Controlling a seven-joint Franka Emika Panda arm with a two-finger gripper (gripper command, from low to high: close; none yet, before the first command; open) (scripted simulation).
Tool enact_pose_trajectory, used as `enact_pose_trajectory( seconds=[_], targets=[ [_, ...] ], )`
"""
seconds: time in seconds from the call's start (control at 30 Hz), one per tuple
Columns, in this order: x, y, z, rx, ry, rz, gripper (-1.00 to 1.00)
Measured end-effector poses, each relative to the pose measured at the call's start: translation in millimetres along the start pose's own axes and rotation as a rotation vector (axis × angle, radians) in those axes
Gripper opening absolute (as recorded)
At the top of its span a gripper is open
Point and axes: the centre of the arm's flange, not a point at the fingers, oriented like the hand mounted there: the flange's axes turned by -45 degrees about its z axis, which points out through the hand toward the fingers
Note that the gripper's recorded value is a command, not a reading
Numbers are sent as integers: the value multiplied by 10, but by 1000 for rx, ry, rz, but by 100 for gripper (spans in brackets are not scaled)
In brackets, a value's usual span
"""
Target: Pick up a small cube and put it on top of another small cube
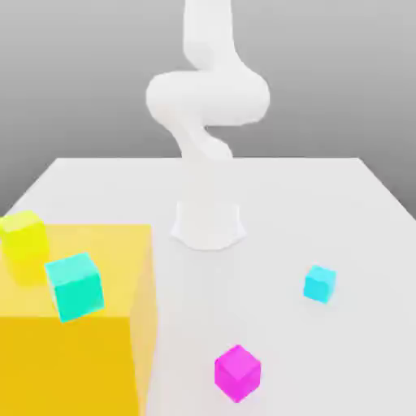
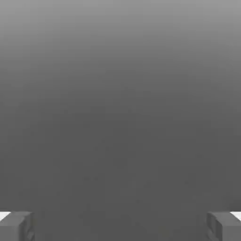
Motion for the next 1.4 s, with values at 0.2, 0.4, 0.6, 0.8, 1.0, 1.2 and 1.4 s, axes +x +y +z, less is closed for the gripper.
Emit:
enact_pose_trajectory(
  seconds=[0.2,0.4,0.6,0.8,1.0,1.2,1.4],
  targets=[
    [-273,-91,1292,78,-179,-146,0],
    [-848,-246,2402,143,-349,-293,0],
    [-1664,-397,3288,198,-516,-449,0],
    [-2600,-428,3908,235,-677,-600,0],
    [-3101,-428,4401,239,-697,-619,-100],
    [-3135,-428,4431,240,-698,-619,-100],
    [-2772,-427,4029,240,-698,-620,-100]
  ],
)
